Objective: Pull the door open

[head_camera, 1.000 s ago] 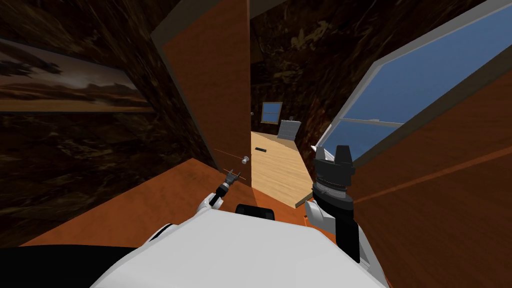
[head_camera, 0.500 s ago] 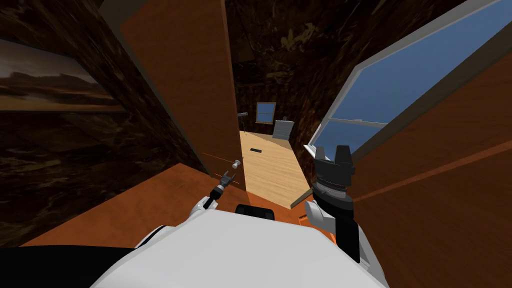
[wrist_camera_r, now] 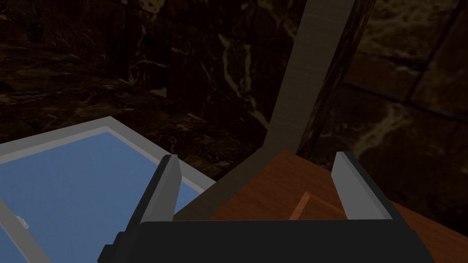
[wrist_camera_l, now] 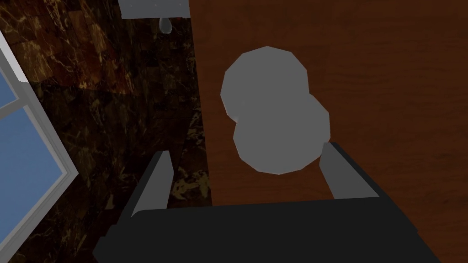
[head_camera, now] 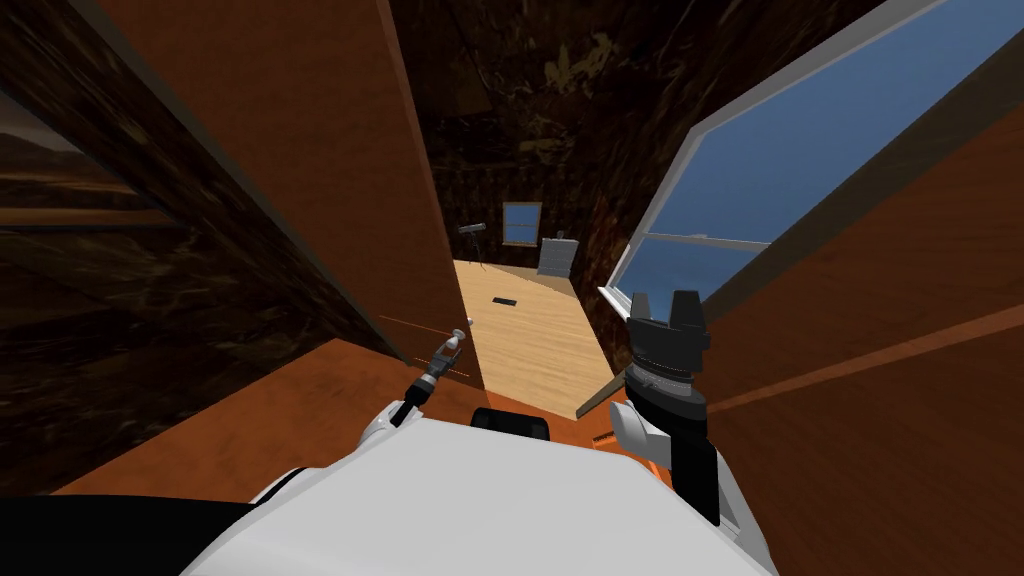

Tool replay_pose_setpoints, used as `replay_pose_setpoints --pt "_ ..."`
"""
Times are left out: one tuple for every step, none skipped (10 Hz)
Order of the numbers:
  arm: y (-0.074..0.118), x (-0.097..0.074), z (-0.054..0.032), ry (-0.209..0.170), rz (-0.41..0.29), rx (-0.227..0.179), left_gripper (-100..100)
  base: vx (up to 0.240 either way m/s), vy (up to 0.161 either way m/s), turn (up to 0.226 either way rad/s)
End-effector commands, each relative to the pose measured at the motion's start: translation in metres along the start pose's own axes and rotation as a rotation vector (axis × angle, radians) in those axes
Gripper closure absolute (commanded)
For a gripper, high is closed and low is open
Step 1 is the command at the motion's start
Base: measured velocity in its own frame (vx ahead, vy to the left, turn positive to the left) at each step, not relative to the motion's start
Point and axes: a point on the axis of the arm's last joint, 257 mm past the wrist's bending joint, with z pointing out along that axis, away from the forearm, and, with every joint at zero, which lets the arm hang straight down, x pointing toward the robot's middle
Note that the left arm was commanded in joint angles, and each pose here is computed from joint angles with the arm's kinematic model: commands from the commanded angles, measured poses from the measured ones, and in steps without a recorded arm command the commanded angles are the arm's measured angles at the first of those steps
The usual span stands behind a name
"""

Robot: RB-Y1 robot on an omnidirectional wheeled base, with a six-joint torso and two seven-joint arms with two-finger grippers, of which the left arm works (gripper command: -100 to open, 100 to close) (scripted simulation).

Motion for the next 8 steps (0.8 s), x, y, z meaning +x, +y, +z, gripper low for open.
replay_pose_setpoints --pt "0.006 0.006 -0.0048 0.012 -0.001 -0.010 -100 0.000 0.000 0.000" --pt "0.019 0.004 -0.0134 0.011 0.001 -0.029 -100 0.074 -0.012 -0.155" --pt "0.029 0.003 -0.0198 0.010 0.002 -0.043 -100 0.164 -0.015 -0.168" --pt "0.022 0.004 -0.0149 0.013 0.002 -0.035 -100 0.076 0.000 -0.024" --pt "0.022 0.004 -0.0149 0.013 0.002 -0.035 100 -0.013 0.008 0.040" --pt "0.022 0.004 -0.0149 0.013 0.002 -0.035 100 -0.021 0.015 0.011" --pt "0.022 0.004 -0.0149 0.013 0.002 -0.035 100 -0.017 0.004 -0.018" --pt "0.022 0.004 -0.0149 0.013 0.002 -0.035 100 -0.011 0.002 -0.004"
